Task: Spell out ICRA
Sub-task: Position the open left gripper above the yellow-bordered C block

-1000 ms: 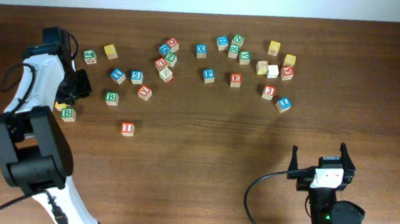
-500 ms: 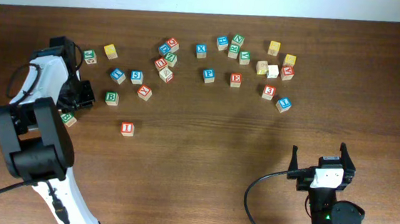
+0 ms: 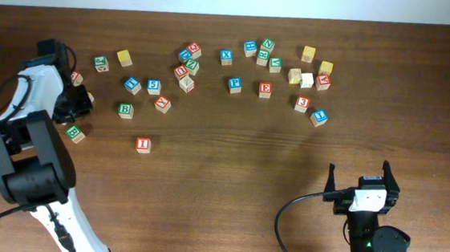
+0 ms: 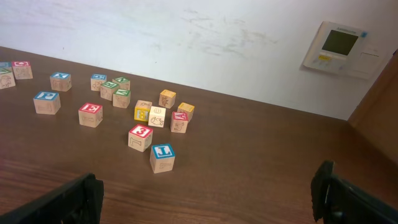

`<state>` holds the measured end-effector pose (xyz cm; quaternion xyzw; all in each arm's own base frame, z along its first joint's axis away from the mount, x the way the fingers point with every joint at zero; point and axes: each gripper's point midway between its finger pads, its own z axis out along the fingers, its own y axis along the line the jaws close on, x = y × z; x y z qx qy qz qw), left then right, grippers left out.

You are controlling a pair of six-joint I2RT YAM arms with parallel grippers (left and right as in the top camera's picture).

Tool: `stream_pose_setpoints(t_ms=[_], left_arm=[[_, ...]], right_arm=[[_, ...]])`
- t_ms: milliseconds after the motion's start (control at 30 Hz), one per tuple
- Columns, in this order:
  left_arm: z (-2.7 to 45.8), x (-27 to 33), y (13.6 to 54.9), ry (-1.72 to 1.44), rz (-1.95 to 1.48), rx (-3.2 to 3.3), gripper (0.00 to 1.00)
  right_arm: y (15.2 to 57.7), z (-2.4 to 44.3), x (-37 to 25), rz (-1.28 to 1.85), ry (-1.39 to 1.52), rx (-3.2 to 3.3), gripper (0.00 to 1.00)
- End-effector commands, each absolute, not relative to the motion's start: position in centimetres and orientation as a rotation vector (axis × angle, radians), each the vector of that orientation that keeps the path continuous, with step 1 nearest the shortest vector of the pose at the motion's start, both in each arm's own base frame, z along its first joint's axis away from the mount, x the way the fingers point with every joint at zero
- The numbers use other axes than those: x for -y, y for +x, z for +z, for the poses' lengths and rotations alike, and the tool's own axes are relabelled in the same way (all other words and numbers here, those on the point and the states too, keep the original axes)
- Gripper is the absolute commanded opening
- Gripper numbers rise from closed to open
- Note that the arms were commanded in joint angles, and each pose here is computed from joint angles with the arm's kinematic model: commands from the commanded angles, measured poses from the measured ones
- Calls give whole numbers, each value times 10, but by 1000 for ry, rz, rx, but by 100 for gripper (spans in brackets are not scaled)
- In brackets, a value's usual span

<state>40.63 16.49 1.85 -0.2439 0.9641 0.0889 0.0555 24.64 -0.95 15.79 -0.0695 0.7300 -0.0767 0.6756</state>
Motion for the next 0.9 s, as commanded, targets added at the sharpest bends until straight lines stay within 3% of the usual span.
stream_pose_setpoints(t_ms=[0,167,300,467,667,867], left_arm=[[12,-170,404,-794,211,-2919,39],[11,-159,410,-785,104,-2912,41],[13,-140,419,-770,-72,-2904,32],[24,-139,424,-777,-69,-2895,32],[48,-134,452,-717,-64,-2823,0],[52,-116,475,-626,-65,-2769,0]], right_arm=[[246,156,8,-162,-160,-1645,98],[246,156,8,-162,-160,-1645,98],[246,156,8,-162,-160,-1645,98],[246,156,8,-162,-160,-1645,98],[246,156,8,-162,-160,-1645,98],[246,156,8,-162,-160,-1645,98]])
